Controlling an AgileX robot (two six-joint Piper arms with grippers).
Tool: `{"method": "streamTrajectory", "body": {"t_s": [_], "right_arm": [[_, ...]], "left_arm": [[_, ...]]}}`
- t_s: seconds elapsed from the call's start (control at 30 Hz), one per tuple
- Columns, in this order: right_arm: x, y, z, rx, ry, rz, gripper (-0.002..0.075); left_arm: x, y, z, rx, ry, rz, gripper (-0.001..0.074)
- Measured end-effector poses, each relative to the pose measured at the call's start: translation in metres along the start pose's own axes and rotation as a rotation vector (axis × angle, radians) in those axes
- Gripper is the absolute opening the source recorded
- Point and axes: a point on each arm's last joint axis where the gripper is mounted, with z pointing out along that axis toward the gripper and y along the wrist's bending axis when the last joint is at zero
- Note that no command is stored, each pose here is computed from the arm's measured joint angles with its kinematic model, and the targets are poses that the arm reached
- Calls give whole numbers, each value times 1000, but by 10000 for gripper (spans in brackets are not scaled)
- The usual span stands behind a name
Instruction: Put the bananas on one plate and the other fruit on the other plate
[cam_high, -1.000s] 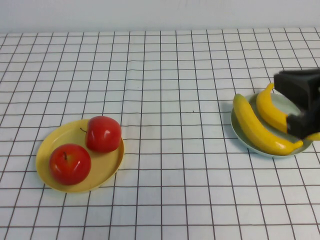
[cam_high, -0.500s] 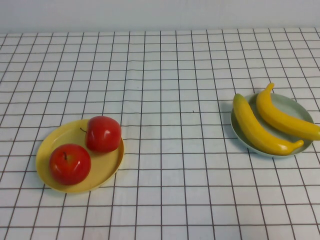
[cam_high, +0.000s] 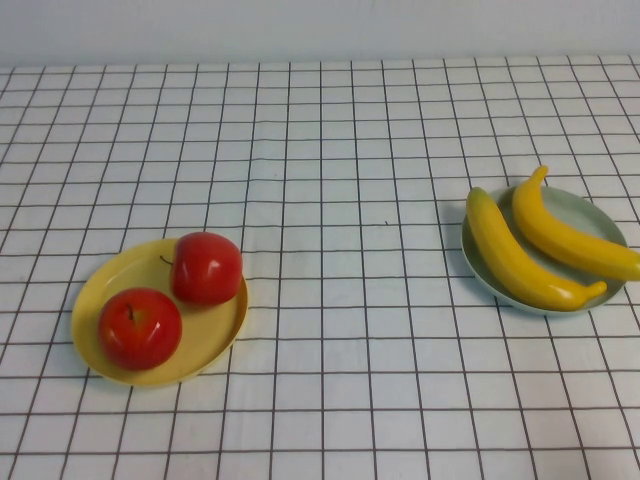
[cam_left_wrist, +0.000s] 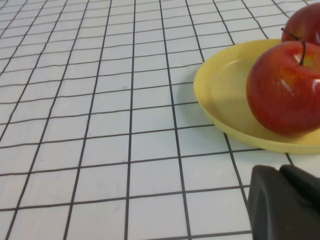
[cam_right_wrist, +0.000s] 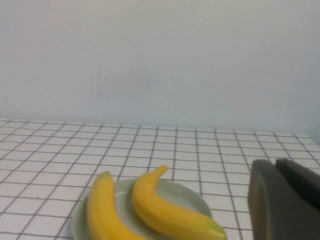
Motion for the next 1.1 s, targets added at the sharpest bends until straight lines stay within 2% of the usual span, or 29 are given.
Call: {"method": "streamTrajectory", "body": {"t_s": [0.2, 0.37, 0.8, 0.97, 1.1], "right_arm": [[6, -7, -8, 103, 52, -7, -14], [15, -3, -14, 97, 138, 15, -14], [21, -1, -19, 112, 177, 162, -15], [36, -3, -27, 160, 326, 210, -15], [39, -3, -28, 165, 356, 218, -15]], "left_arm": [[0, 0, 0, 0, 0, 0, -4], [0, 0, 0, 0, 0, 0, -4], [0, 0, 0, 0, 0, 0, -4], [0, 0, 0, 0, 0, 0, -4], [0, 0, 0, 0, 0, -2, -4]]}}
